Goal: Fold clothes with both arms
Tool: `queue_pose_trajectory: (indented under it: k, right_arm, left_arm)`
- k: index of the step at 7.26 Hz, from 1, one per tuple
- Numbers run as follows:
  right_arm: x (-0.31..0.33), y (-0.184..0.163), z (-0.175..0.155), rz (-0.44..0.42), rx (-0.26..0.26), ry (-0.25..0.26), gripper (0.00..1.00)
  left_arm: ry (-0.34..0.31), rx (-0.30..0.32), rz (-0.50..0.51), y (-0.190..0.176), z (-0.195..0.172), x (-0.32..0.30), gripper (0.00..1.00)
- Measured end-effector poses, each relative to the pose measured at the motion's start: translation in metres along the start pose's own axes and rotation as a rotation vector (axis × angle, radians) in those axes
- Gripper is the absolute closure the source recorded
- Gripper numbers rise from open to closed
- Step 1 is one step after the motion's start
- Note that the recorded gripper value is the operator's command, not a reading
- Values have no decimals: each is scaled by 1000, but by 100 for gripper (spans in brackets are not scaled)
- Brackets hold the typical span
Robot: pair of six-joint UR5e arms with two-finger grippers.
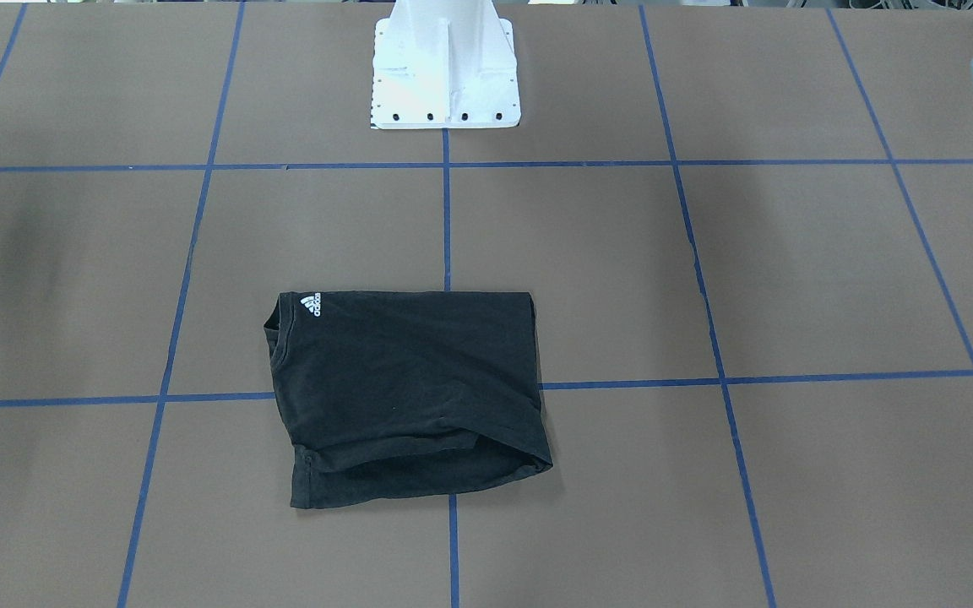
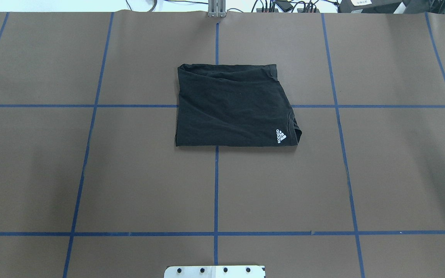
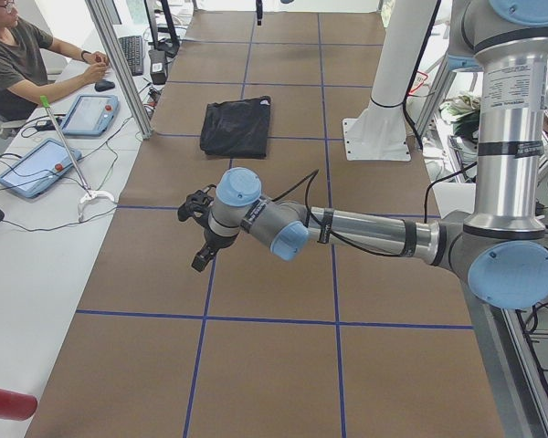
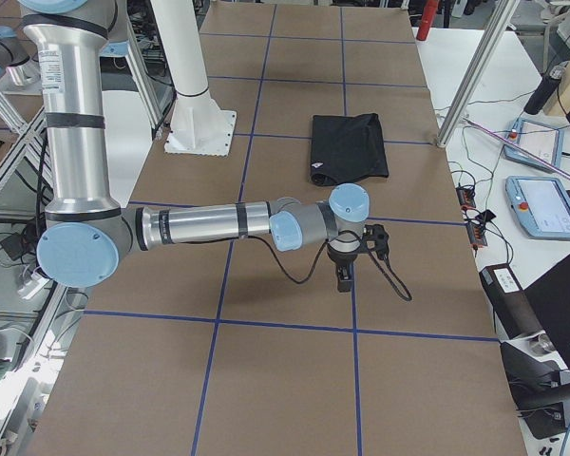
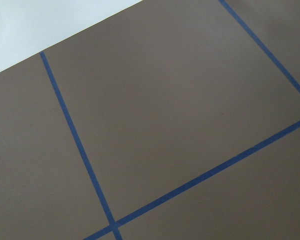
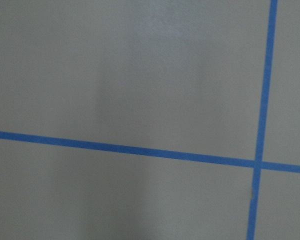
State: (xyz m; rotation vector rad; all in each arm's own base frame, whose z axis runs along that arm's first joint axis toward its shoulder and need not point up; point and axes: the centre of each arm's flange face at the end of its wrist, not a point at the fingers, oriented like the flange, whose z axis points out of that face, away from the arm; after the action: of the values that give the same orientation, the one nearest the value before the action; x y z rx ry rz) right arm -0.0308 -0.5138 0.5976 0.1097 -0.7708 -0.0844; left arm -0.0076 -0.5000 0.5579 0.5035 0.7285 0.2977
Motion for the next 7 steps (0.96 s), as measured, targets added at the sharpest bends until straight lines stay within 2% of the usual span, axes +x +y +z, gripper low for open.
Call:
queue_pose_trajectory:
  k: [2, 3, 7]
  right_arm:
    - [18, 21, 3, -27, -27, 9, 0]
    - [19, 23, 5, -15, -56, 21, 0]
    - [4, -13, -22, 46, -140, 64, 0]
  left_arm:
    - [22, -48, -87, 16, 3, -3, 0]
    - [39, -68, -120, 19, 5, -3, 0]
    - [94, -117, -183, 42, 21, -16, 0]
